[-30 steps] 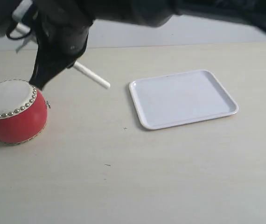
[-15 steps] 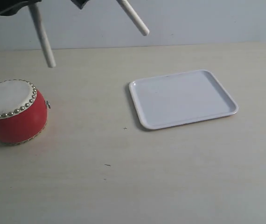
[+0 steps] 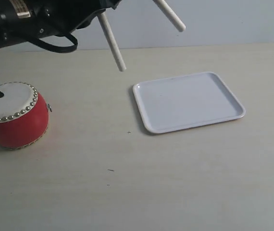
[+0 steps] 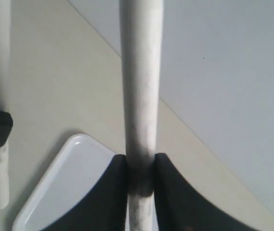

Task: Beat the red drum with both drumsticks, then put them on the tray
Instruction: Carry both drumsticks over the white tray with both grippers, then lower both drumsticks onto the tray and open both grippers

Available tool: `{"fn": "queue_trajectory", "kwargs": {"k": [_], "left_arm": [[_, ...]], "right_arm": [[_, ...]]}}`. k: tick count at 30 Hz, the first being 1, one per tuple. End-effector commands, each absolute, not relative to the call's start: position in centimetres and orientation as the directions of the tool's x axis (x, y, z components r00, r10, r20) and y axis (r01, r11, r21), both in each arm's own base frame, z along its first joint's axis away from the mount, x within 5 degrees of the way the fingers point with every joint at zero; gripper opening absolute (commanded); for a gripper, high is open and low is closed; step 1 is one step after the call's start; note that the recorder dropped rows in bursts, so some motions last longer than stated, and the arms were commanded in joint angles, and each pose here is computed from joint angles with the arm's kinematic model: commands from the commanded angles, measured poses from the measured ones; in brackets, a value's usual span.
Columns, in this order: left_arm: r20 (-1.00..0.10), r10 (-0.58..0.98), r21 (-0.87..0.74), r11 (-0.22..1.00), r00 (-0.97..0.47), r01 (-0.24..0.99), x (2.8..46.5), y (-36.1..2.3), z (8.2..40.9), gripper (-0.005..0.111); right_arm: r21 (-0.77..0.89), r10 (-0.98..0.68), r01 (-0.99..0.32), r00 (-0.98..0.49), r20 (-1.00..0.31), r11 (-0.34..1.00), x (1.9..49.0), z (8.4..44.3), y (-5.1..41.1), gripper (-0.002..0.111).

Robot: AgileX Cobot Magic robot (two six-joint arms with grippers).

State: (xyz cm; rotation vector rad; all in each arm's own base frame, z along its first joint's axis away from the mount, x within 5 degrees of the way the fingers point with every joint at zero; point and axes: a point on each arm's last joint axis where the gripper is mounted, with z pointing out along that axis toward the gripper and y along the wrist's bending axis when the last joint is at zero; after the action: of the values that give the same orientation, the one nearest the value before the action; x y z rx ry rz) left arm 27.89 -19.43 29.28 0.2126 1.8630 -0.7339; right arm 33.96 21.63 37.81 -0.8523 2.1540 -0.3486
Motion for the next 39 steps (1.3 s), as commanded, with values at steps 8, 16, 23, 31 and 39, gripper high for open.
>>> {"fn": "queue_trajectory", "kwargs": {"k": [8,16,23,31,39], "left_arm": [[-0.79,-0.247,-0.565,0.649,-0.561,0.509,29.6,-23.1,25.6,0.0],[-0.701,-0.23,-0.661,0.565,-0.675,0.494,31.7,-25.9,22.4,0.0],[-0.611,-0.249,-0.738,0.523,-0.751,0.427,33.4,-27.5,18.5,0.0],[-0.476,-0.289,-0.808,0.516,-0.831,0.284,35.4,-27.2,14.7,0.0],[-0.478,-0.292,-0.8,0.534,-0.828,0.274,36.6,-27.3,13.6,0.0]], "right_arm": [[-0.367,-0.557,-0.42,-0.589,-0.585,0.83,36.2,32.5,18.1,0.0],[-0.311,-0.521,-0.426,-0.59,-0.617,0.85,37.6,28.0,16.6,0.0],[-0.302,-0.529,-0.438,-0.632,-0.566,0.847,39.5,23.5,16.4,0.0],[-0.295,-0.555,-0.472,-0.661,-0.506,0.831,41.0,18.2,16.8,0.0],[-0.3,-0.559,-0.472,-0.691,-0.458,0.829,41.9,15.3,15.7,0.0]]}}
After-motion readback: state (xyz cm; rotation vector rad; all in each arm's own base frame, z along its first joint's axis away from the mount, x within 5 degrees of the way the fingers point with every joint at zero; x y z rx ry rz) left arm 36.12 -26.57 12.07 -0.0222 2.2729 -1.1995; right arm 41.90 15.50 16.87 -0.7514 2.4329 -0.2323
